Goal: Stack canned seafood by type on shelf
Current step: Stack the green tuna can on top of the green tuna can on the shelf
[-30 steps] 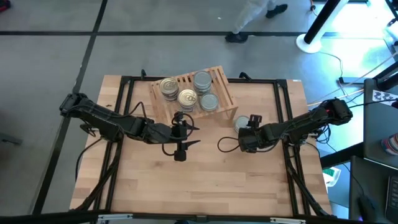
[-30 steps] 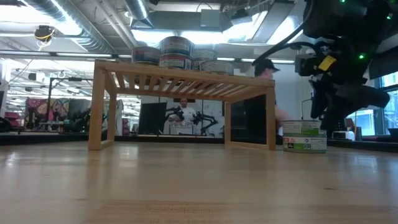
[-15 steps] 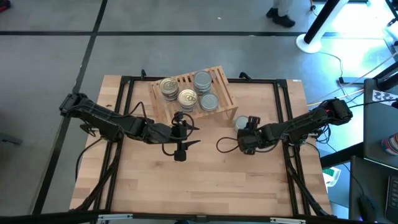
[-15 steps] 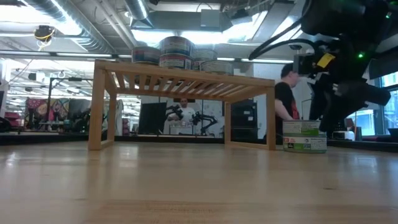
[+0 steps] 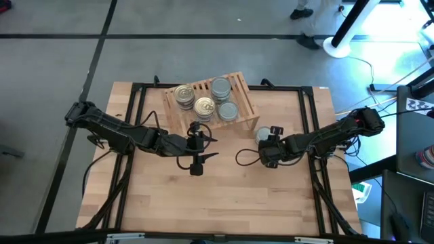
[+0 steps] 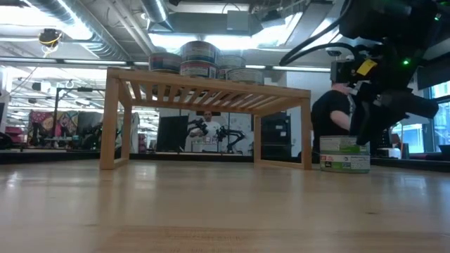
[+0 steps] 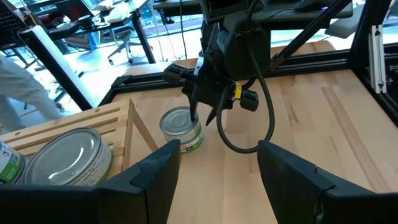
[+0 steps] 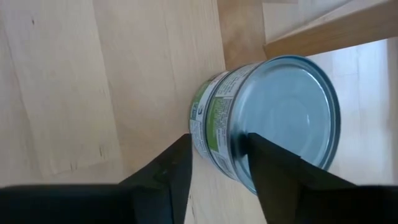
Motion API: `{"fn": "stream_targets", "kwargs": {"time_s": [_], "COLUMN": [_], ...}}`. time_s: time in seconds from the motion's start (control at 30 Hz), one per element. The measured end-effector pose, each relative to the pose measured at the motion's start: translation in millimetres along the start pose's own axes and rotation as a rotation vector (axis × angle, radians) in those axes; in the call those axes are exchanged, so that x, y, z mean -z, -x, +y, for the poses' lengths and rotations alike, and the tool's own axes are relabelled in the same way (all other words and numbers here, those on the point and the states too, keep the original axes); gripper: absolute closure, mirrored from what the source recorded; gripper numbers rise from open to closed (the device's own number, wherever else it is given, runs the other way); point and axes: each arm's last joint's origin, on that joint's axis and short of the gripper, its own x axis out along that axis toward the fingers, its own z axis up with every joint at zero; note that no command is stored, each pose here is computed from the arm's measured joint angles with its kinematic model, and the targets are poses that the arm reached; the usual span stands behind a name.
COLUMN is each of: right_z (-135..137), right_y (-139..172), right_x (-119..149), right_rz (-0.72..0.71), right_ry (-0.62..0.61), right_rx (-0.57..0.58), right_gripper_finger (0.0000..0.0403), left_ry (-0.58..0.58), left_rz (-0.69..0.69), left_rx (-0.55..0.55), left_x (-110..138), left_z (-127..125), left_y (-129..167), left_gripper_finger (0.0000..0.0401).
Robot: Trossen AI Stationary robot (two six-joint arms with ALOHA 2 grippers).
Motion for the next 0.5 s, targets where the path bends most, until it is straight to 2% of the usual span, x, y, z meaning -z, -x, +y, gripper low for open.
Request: {"fn": "stream_targets", "kwargs": {"time_s": [0.5], "right_z": [-0.4], "right_y": [0.0], "right_x": [0.0], "right_rz": [0.0], "right_ry": [0.001], "right_rx": [0.007], "right_gripper_finger": [0.0293], "left_ry": [0.0], "left_rz": [0.0], "left_rx": [0.0], "left_x": [0.0], "left_z": [0.0], "left_y": [0.0], "left_gripper_finger": [0.019]}}
